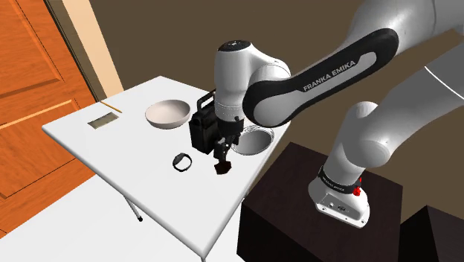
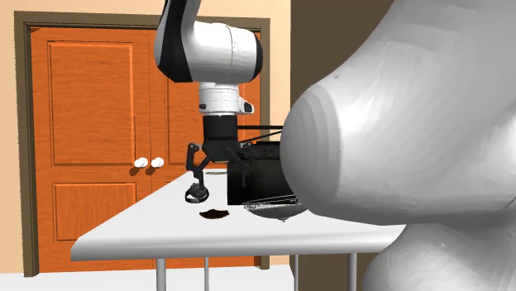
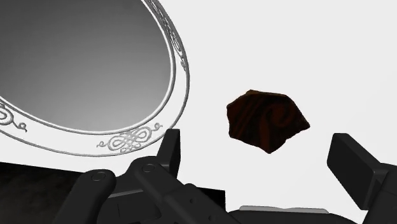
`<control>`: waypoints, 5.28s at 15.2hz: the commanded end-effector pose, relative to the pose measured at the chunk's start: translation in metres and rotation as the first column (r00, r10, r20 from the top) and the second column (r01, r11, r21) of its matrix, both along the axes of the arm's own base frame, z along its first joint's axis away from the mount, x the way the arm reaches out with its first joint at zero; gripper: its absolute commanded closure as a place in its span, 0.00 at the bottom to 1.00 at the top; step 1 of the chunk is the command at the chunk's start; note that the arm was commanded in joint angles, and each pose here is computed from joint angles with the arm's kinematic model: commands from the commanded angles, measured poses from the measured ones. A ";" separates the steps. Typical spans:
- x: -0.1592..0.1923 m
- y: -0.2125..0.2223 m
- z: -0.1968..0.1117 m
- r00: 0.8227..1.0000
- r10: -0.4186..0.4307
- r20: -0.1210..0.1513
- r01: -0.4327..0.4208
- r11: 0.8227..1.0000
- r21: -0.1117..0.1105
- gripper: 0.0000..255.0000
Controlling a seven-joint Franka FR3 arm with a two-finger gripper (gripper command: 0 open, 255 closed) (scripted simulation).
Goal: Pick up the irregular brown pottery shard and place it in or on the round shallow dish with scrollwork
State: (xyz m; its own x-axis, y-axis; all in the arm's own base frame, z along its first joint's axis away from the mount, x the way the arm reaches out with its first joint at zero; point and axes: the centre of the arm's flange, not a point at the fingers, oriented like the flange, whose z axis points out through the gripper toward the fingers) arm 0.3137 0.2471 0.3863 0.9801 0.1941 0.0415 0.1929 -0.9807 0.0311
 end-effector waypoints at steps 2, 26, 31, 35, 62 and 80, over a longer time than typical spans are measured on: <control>-0.001 0.022 -0.018 1.000 0.008 0.006 -0.008 1.000 -0.001 0.00; 0.001 0.021 -0.058 1.000 0.008 0.006 -0.008 1.000 -0.001 1.00; 0.001 0.021 -0.036 1.000 0.008 0.006 -0.008 1.000 -0.001 1.00; 0.001 0.021 -0.015 1.000 0.008 0.006 -0.008 1.000 -0.001 1.00; -0.032 -0.136 0.070 1.000 0.008 0.006 -0.008 1.000 -0.001 1.00; -0.032 -0.136 -0.008 1.000 0.008 0.006 -0.008 1.000 -0.001 1.00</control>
